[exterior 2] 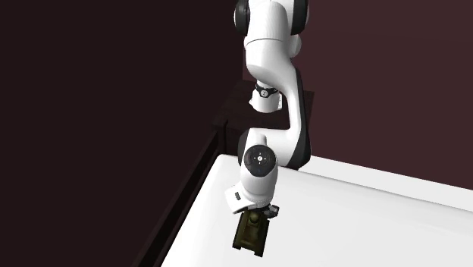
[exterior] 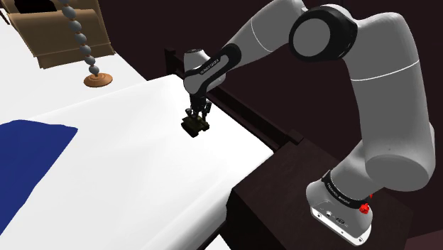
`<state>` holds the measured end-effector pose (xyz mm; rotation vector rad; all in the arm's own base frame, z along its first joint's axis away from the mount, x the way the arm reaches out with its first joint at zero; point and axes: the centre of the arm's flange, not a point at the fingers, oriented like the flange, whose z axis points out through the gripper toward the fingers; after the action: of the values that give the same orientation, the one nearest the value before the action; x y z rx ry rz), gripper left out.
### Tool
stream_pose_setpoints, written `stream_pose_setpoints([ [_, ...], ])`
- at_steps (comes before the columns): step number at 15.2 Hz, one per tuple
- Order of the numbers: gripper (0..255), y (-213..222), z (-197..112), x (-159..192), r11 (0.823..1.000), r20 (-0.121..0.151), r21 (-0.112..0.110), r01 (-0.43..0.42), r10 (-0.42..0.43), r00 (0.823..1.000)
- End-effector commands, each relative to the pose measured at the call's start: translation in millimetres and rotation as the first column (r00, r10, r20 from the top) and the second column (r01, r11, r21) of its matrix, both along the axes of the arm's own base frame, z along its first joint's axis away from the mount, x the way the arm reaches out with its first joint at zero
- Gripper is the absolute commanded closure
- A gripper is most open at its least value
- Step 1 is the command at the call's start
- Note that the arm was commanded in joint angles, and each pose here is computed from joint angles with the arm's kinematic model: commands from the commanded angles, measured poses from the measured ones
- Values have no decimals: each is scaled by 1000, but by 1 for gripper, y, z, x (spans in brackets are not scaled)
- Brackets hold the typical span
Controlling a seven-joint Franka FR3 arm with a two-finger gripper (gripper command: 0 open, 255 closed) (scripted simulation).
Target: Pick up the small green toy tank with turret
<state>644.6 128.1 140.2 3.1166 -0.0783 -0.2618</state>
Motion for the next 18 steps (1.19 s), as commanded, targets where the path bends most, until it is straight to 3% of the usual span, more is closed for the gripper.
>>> stream_pose_setpoints([
  [1,255,0,-1,0,1000,0,0,0,0,1000],
  [7,255,0,-1,0,1000,0,0,0,0,1000],
  [18,255,0,57,0,1000,0,0,0,0,1000],
])
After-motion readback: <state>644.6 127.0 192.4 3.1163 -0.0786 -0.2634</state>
